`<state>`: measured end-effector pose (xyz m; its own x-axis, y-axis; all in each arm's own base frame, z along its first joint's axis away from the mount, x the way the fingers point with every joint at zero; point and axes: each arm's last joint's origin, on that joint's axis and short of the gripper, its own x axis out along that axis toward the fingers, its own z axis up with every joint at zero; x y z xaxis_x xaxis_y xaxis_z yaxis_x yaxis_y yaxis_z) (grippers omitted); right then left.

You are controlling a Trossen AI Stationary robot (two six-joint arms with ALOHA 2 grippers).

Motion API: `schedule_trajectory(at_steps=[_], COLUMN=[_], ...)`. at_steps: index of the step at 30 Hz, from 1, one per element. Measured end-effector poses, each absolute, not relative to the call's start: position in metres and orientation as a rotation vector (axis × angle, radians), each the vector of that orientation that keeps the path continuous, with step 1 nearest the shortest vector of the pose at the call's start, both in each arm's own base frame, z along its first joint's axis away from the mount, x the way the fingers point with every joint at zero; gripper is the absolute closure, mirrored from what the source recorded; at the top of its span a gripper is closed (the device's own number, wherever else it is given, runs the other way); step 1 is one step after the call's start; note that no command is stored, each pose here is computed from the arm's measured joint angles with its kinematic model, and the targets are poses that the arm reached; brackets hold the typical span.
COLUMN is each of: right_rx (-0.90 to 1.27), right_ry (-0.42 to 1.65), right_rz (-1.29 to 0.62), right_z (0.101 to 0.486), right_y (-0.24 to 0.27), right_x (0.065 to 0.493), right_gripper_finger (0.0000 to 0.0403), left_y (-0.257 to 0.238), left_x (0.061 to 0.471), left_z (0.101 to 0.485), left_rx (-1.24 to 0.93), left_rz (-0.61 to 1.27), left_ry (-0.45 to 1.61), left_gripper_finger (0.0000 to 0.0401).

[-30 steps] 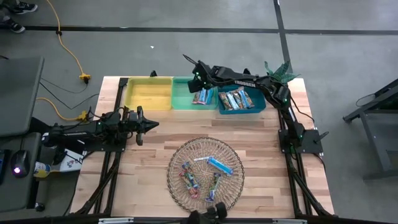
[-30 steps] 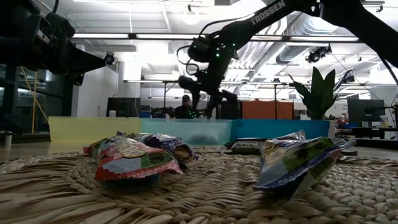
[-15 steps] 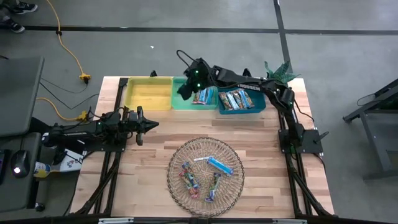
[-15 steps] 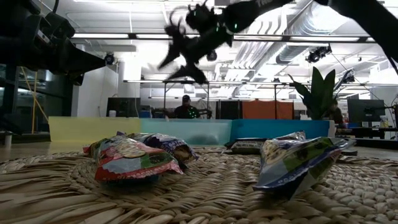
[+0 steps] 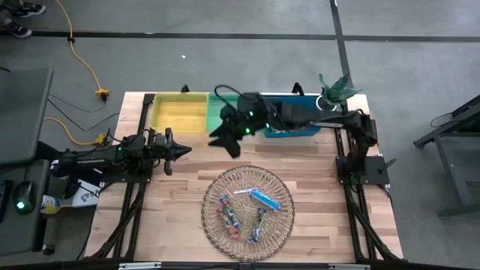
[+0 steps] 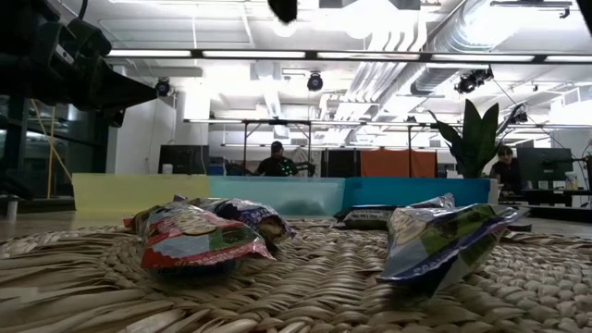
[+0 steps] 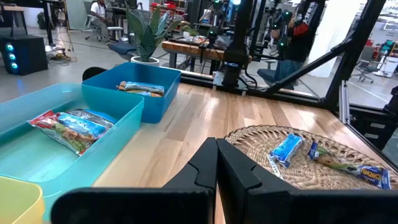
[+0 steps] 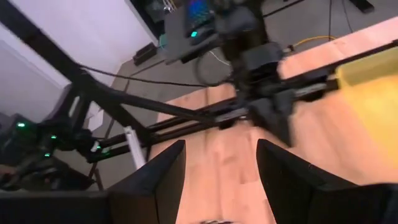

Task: Pick and place Granola Bars by type
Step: Put the red granola bar into the light green bin

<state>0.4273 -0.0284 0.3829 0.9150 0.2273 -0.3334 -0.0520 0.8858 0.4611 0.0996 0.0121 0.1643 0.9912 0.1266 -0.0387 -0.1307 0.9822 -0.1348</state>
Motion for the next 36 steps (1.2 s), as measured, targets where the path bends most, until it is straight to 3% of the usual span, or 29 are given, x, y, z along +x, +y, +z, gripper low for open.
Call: schedule_trajectory(at_steps=[12,26,36], right_rx=[0.520,0.625,0.729], right_ry=[0.430,0.406,0.479], right_rz=[0.119,-0.118,-0.157], right_z=[0.382,0.377,0.331], right_y=[0.081,0.154,0.193], right_x=[0.419,0.394,0.410], right_gripper_finger=[0.0221,0.0221,0.0221], left_y=[0.012,0.012,0.012], left_x=[0.100,0.100,0.100], left_z=[0.164,0.164,0.164], left_rx=[-0.138,-0.138,-0.138], left_rz=[0.129,0.129,0.129], left_ry=[0.030,0.030,0.030], left_gripper_finger=[0.0401,0.0401,0.0401])
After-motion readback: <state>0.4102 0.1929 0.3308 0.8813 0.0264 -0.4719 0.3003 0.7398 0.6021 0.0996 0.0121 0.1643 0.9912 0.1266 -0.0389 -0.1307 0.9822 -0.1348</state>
